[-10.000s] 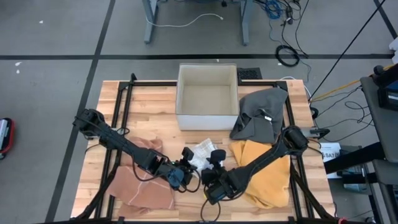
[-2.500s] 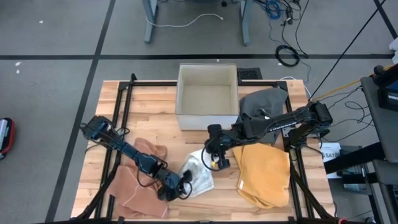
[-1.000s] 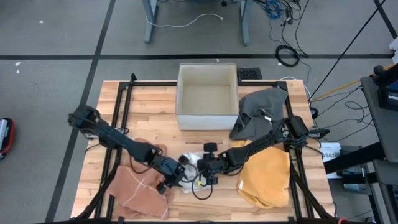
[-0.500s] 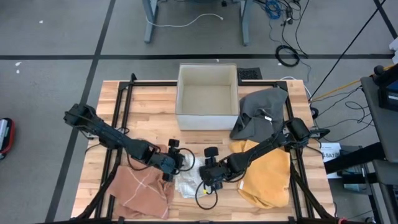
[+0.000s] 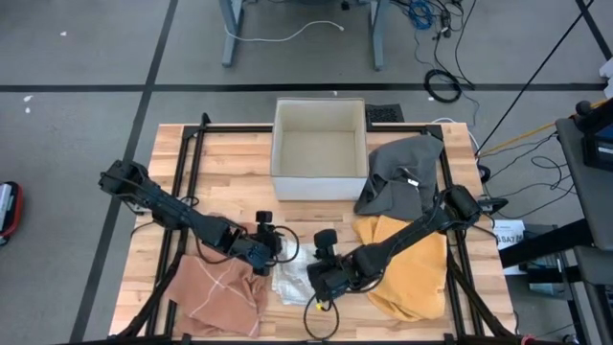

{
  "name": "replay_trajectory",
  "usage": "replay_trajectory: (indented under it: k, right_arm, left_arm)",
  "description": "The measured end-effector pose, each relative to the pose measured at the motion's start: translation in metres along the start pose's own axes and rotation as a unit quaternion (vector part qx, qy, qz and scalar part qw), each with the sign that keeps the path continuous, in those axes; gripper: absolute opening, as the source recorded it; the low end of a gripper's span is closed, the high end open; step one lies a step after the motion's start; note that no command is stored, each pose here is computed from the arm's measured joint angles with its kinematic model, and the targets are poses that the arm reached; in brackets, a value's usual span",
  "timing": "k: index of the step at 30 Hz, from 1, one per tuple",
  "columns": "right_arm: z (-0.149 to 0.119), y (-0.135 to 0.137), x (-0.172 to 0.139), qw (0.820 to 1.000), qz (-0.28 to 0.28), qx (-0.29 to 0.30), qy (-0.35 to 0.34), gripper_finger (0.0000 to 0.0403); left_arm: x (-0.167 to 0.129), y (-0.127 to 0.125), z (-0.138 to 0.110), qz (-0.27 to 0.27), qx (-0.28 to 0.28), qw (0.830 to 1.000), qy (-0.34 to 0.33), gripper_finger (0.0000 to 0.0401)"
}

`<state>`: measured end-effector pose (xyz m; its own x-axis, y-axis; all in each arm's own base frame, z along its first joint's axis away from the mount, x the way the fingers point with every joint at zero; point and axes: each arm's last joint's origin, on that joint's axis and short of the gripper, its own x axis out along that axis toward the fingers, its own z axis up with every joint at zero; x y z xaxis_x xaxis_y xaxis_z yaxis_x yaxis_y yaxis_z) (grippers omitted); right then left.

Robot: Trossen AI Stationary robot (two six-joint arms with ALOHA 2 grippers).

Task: Fold towel
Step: Fold the white patterned towel

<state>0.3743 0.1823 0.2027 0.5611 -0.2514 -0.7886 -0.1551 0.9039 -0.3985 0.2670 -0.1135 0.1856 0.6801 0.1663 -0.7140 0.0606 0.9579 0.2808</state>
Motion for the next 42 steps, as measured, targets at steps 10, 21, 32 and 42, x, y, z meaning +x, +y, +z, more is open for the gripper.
replay_trajectory:
  k: [10, 21, 32, 42]
  right_arm:
    - [0.001, 0.022, -0.025, 1.0, -0.007, 0.0, 0.003, 0.013]
    - [-0.007, 0.052, -0.041, 0.999, 0.034, 0.021, -0.003, 0.013]
    - [-0.018, 0.084, -0.064, 0.999, 0.024, 0.025, -0.019, 0.013]
    - [-0.02, 0.121, -0.033, 0.998, 0.033, 0.003, -0.049, 0.013]
  left_arm:
    - [-0.007, -0.014, -0.004, -0.005, -0.045, 0.999, 0.001, 0.0179]
    - [-0.018, -0.032, -0.005, -0.025, -0.094, 0.995, -0.014, 0.0179]
    - [-0.038, -0.064, -0.002, -0.095, -0.217, 0.97, -0.062, 0.0179]
    - [0.003, -0.098, -0.003, -0.115, -0.303, 0.94, -0.106, 0.0179]
